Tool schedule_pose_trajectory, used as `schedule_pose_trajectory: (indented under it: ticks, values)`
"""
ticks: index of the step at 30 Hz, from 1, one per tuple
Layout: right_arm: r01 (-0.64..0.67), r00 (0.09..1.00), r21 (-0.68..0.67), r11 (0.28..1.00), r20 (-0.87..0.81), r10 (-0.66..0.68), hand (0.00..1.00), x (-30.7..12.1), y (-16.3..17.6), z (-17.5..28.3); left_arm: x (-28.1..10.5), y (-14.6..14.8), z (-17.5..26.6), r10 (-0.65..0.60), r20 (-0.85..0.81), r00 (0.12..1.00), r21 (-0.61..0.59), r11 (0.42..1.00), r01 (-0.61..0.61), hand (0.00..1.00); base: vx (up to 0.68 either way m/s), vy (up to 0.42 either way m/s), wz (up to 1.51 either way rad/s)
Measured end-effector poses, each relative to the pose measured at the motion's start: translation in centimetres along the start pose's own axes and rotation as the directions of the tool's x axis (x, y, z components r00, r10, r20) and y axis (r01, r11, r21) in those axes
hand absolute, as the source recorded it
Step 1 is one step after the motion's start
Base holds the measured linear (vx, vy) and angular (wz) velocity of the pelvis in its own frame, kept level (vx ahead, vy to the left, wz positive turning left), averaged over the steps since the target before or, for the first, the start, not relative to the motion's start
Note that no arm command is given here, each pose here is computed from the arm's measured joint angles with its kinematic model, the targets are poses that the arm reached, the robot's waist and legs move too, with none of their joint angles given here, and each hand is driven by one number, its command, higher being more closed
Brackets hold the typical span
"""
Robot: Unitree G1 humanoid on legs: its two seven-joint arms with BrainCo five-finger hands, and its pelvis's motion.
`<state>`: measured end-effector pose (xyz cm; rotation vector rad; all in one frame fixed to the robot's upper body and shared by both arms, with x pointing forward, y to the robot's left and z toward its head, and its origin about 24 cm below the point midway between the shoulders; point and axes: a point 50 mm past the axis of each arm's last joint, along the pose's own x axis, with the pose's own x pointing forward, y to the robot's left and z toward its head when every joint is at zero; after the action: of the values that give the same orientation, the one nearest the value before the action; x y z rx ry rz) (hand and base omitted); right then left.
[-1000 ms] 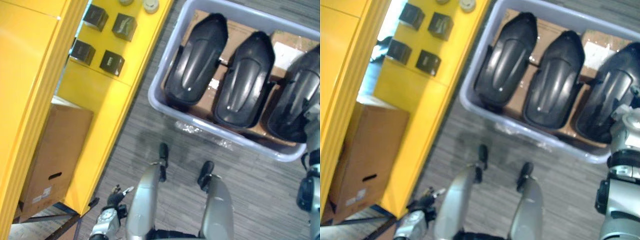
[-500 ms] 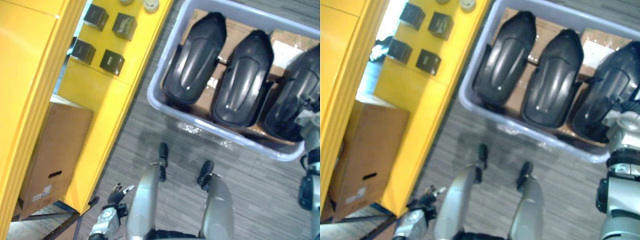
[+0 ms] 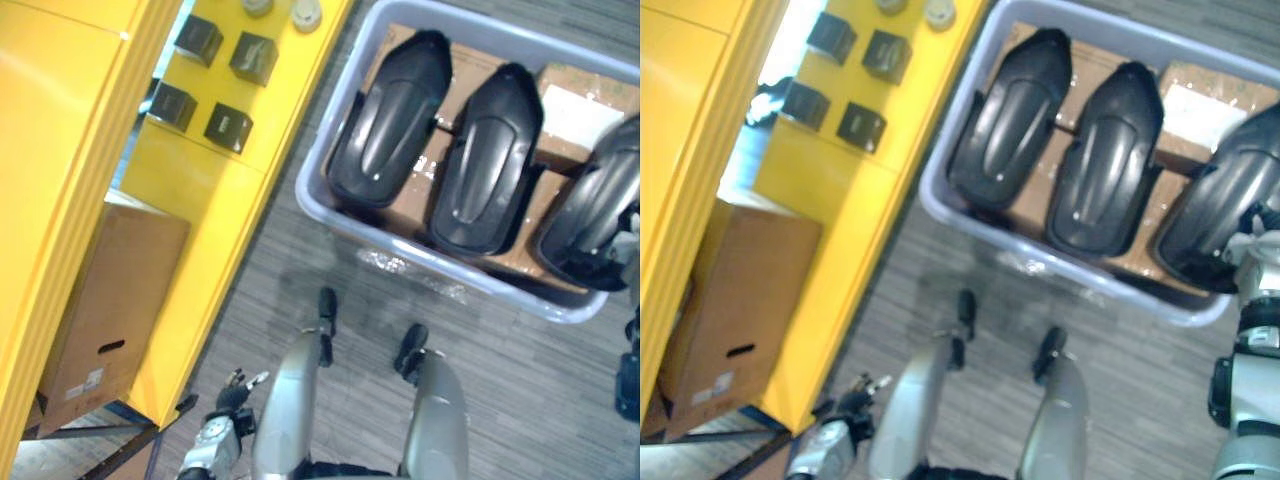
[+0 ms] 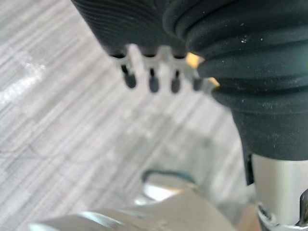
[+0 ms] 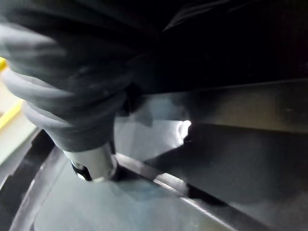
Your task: Walk over and take plastic housings, then place them on the shelf
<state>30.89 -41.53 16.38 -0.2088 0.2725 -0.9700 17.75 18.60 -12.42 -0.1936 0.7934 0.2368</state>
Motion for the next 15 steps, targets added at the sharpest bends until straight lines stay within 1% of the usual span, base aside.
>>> schedule_pose_trajectory:
  ticks: [3, 7, 10, 12, 15]
  values:
    - [-0.005, 1.0, -0.026, 1.0, -0.014, 0.005, 1.0, -0.1, 0.3, -0.6, 0.0, -0.1, 0.0, -0.002, 0.002, 1.0, -0.001, 1.0, 0.002, 0.0, 0.0, 0.0, 0.0]
    - [-0.033, 0.999, -0.058, 0.998, 0.002, 0.033, 1.0, -0.5, 1.7, -1.3, 0.0, -0.3, 0.2, -0.006, 0.011, 1.0, -0.006, 1.0, 0.006, 0.0, 0.0, -0.007, 0.02]
    - [-0.026, 0.998, -0.09, 0.996, 0.06, 0.032, 1.0, -0.8, 2.3, -0.8, 0.0, -0.4, 0.4, -0.006, 0.025, 1.0, -0.02, 1.0, 0.006, 0.0, -0.01, -0.007, 0.09]
    - [0.055, 0.983, -0.111, 0.992, 0.182, -0.034, 1.0, -1.2, 2.2, 1.0, 0.0, -0.7, 0.6, -0.009, 0.039, 0.999, -0.088, 0.996, 0.013, 0.0, -0.01, 0.003, 0.09]
    - [0.129, 0.952, -0.101, 0.986, 0.292, -0.095, 1.0, -1.8, 2.1, 2.6, -0.1, -0.8, 0.7, -0.008, 0.049, 0.999, -0.139, 0.99, 0.015, 0.0, 0.01, 0.004, 0.05]
